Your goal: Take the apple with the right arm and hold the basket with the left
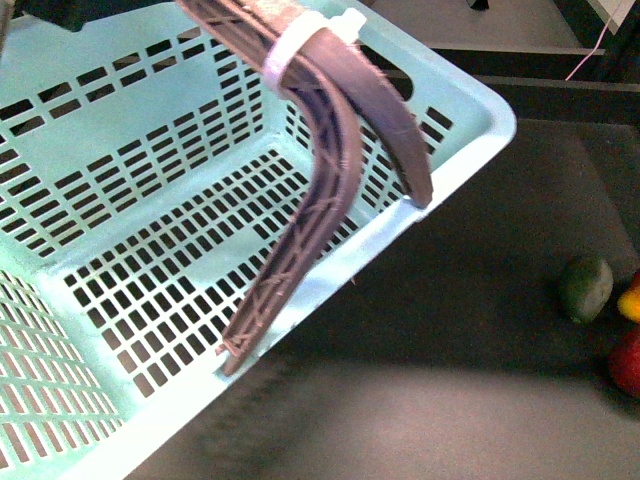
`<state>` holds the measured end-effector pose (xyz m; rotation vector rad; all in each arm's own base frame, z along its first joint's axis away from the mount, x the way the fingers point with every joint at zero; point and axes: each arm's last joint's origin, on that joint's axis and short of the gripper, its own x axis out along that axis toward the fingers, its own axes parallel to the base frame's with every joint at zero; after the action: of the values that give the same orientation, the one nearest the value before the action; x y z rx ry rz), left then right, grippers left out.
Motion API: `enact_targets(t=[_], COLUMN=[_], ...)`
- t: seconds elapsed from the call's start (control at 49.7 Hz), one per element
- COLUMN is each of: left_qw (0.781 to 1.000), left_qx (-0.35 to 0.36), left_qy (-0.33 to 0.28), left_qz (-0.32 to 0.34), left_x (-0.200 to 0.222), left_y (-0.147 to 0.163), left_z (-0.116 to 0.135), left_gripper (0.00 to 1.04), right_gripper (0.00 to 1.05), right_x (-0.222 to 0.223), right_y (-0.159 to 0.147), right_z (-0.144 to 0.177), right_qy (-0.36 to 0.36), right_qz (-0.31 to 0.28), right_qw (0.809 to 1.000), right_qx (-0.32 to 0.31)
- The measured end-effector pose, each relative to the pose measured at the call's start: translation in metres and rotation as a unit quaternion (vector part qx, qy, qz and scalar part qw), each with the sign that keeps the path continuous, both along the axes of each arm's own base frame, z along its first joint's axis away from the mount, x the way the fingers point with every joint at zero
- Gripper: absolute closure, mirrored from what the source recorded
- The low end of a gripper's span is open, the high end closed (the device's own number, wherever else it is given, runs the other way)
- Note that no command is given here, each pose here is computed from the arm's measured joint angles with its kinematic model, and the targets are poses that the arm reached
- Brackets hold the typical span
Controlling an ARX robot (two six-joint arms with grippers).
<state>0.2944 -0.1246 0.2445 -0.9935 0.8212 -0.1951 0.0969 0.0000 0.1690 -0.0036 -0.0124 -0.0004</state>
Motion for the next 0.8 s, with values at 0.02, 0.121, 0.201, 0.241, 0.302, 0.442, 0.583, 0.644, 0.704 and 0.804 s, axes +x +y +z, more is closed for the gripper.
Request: enact_targets(t=[0.02, 0.121, 0.201, 0.241, 0.302, 0.442, 0.583, 0.644, 0.704, 0.804], left_qw=[1.000, 0.999, 0.997, 0.996, 0.995, 0.994, 0.994, 0.993, 0.993, 0.993], left_qx=[0.000, 0.002, 0.002, -0.001, -0.003, 0.005, 0.013, 0.014, 0.013, 0.012], left_qy=[0.000, -0.001, 0.001, -0.001, -0.005, -0.017, -0.023, -0.024, -0.024, -0.023], left_qz=[-0.005, -0.040, -0.072, -0.086, -0.102, -0.109, -0.109, -0.111, -0.112, -0.113], left_x=[-0.001, -0.013, -0.025, -0.031, -0.039, -0.043, -0.043, -0.043, -0.043, -0.043], left_y=[-0.004, -0.028, -0.043, -0.048, -0.054, -0.057, -0.057, -0.057, -0.057, -0.057], left_z=[0.001, 0.011, 0.017, 0.020, 0.024, 0.027, 0.027, 0.027, 0.027, 0.027], left_gripper=[0.87, 0.87, 0.87, 0.87, 0.87, 0.87, 0.87, 0.87, 0.87, 0.87], right_gripper=[0.09, 0.09, 0.09, 0.09, 0.09, 0.09, 0.09, 0.09, 0.09, 0.09], right_x=[0.000, 0.000, 0.000, 0.000, 0.000, 0.000, 0.000, 0.000, 0.000, 0.000], right_y=[0.000, 0.000, 0.000, 0.000, 0.000, 0.000, 0.000, 0.000, 0.000, 0.000], right_z=[0.000, 0.000, 0.000, 0.000, 0.000, 0.000, 0.000, 0.000, 0.000, 0.000], right_qy=[0.000, 0.000, 0.000, 0.000, 0.000, 0.000, 0.000, 0.000, 0.000, 0.000], right_qz=[0.000, 0.000, 0.000, 0.000, 0.000, 0.000, 0.000, 0.000, 0.000, 0.000], right_qw=[1.000, 1.000, 1.000, 1.000, 1.000, 1.000, 1.000, 1.000, 1.000, 1.000], right_qx=[0.000, 0.000, 0.000, 0.000, 0.000, 0.000, 0.000, 0.000, 0.000, 0.000])
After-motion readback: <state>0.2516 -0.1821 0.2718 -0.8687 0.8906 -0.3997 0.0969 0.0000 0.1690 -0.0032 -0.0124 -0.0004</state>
